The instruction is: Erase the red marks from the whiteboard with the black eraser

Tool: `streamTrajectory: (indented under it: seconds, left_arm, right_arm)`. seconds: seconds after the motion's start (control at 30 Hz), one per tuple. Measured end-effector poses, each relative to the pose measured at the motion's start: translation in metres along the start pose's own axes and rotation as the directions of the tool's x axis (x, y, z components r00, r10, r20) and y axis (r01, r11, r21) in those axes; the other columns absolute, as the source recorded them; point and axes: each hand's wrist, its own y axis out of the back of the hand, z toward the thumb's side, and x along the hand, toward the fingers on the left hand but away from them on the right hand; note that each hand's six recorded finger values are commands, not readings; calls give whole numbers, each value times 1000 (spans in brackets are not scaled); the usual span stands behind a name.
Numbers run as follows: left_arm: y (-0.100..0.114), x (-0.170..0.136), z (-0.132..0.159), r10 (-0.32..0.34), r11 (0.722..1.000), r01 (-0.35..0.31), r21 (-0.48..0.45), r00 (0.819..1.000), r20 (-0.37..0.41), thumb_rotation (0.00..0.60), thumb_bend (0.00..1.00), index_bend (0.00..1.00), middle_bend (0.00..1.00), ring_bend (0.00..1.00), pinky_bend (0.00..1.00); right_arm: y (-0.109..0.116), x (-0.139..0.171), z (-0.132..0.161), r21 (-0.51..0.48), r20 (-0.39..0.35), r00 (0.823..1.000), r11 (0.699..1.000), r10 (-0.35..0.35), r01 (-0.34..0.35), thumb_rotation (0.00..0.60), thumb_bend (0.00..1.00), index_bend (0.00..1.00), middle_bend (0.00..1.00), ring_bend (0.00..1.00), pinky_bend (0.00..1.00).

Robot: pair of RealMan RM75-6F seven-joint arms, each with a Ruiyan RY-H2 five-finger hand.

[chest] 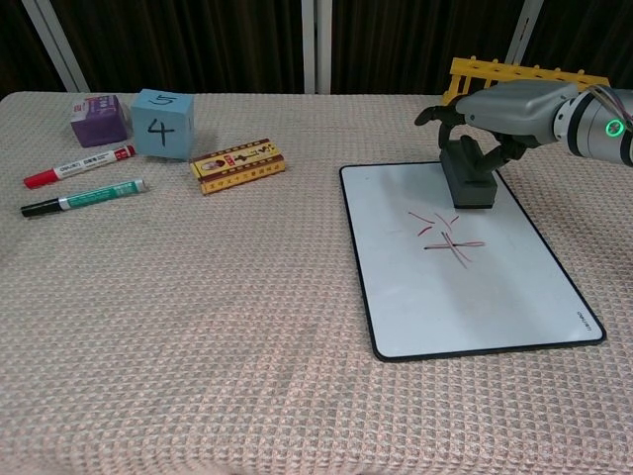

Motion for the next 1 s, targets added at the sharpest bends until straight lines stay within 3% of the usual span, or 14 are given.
streamTrajectory:
  seconds: [0.3, 0.57, 0.77, 0.83, 0.9, 1.0]
  left_arm:
    - [2, 1, -1, 13, 1000, -13, -5, 1000, -2, 470, 124, 73, 53, 17, 166]
    - [-3, 4, 4, -3, 1000, 3, -9, 1000, 7, 469, 125, 73, 53, 17, 166]
    - [-3, 5, 7, -1, 1000, 1, -7, 1000, 13, 470, 124, 73, 53, 17, 166]
    - [-3, 6, 8, 0, 1000, 0, -5, 1000, 15, 473, 124, 73, 53, 17, 166]
    - [-3, 6, 9, -1, 1000, 2, -6, 1000, 17, 472, 124, 73, 53, 17, 166]
    - [-4, 6, 9, -6, 1000, 6, -6, 1000, 16, 469, 124, 73, 53, 17, 166]
  right_arm:
    - [2, 0, -12, 16, 45, 999, 1000, 16, -17, 464, 836, 0, 254, 0, 0]
    - [2, 7, -31, 32, 91, 996, 999, 16, -19, 465, 836, 0, 370, 0, 0]
    - [4, 13, -43, 33, 116, 993, 999, 23, -27, 466, 831, 0, 375, 0, 0]
    - [4, 15, -44, 42, 116, 993, 999, 25, -30, 463, 814, 0, 318, 0, 0]
    - [3, 17, -43, 47, 113, 993, 998, 26, -32, 459, 785, 0, 199, 0, 0]
    - [2, 21, -42, 54, 109, 994, 998, 21, -27, 454, 577, 0, 39, 0, 0]
